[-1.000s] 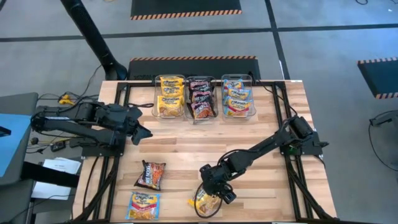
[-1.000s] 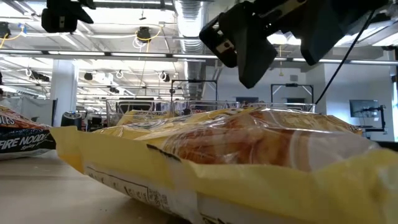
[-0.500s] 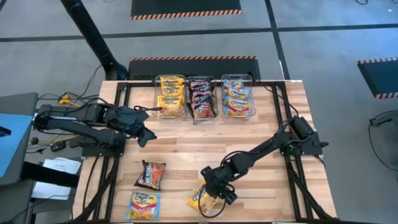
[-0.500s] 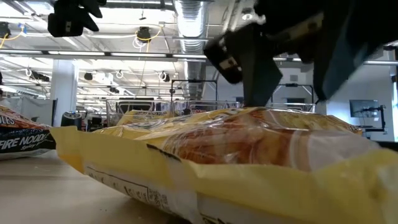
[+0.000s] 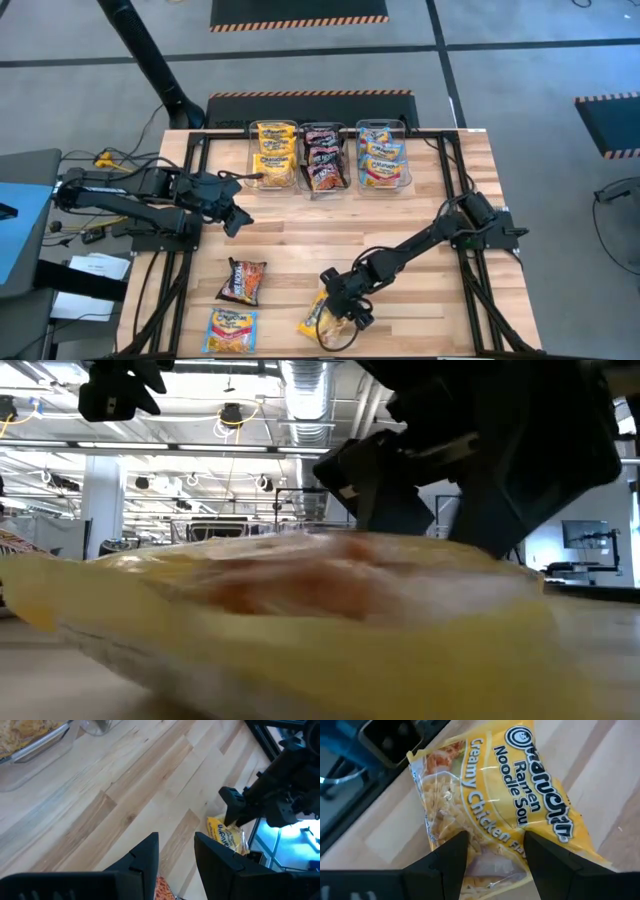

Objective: Sort Maruchan noodles
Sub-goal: Put the yellow noodle pack in the left transparent bin

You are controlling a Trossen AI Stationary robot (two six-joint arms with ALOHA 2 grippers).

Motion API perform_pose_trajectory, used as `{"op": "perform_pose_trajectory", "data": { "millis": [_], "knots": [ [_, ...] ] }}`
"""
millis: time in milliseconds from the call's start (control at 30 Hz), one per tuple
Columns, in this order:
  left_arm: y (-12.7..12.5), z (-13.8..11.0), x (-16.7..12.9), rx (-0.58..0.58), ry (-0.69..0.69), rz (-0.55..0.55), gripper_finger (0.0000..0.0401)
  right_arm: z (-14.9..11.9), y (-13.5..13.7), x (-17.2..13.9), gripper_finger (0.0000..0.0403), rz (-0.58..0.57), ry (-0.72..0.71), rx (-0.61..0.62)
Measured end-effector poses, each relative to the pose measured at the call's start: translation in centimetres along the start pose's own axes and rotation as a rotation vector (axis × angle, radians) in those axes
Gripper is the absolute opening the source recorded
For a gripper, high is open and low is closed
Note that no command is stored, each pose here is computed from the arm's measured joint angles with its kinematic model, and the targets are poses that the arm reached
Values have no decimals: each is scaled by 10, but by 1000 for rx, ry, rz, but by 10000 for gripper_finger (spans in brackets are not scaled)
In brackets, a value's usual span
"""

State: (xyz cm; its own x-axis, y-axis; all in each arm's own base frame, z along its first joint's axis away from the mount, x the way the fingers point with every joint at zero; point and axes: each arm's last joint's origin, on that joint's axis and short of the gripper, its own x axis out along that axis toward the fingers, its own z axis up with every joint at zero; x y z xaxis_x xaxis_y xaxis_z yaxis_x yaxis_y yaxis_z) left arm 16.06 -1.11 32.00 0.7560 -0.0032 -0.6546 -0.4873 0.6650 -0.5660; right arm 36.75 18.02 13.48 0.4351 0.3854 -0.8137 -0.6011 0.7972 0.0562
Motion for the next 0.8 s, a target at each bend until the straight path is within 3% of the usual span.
{"op": "perform_pose_trajectory", "data": {
  "millis": [233, 533, 800],
  "knots": [
    [0, 0, 0, 4, 1, 2, 111, -3, -1, 5, 185, -38, 17, 133],
    [0, 0, 0, 10, 1, 1, 111, -5, -2, 6, 16, -38, 26, 202],
    [0, 0, 0, -4, 9, -5, 111, -2, -7, -5, 5, -37, 4, 229]
  ]
}}
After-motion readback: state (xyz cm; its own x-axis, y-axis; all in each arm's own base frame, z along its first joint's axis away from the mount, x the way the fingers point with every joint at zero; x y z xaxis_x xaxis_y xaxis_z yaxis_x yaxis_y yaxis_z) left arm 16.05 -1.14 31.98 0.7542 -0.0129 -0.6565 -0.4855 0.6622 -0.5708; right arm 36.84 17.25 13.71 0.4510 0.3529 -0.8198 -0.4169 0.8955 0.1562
